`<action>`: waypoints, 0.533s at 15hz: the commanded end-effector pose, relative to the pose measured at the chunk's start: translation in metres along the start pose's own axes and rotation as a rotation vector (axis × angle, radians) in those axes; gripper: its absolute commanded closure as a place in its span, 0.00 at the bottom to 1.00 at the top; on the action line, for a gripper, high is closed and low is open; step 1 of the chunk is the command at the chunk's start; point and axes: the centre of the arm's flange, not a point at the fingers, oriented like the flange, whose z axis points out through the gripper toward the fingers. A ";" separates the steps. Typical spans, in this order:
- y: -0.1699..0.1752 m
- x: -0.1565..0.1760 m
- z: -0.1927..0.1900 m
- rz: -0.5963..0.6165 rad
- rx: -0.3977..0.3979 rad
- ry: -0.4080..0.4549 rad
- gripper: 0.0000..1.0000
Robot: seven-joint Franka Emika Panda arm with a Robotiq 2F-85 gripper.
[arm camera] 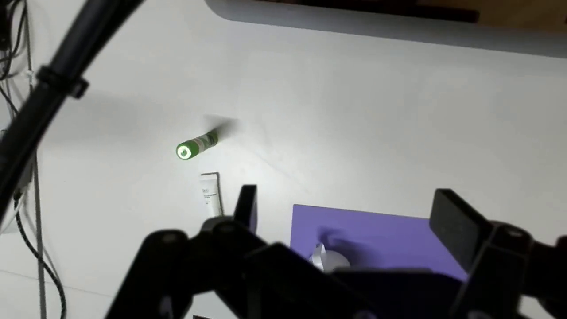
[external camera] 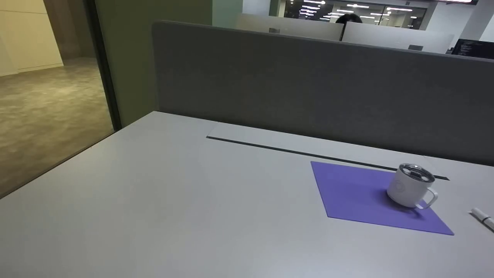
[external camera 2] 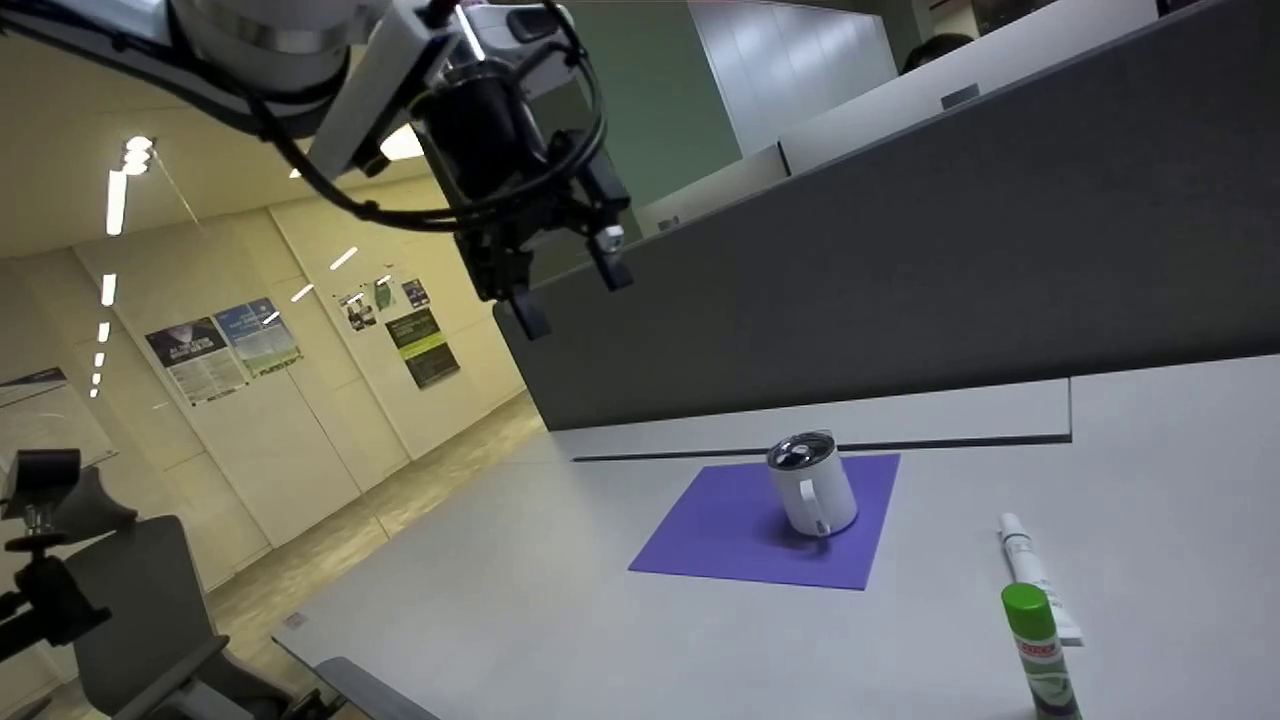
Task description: Open the flask
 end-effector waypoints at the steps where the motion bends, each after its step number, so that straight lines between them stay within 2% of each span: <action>1: 0.043 0.079 0.015 -0.144 -0.061 -0.128 0.00; 4: 0.058 0.127 0.030 -0.236 -0.147 -0.226 0.00; 5: 0.035 0.074 0.034 -0.190 -0.094 -0.157 0.00; 8: 0.043 0.106 0.052 -0.222 -0.126 -0.210 0.00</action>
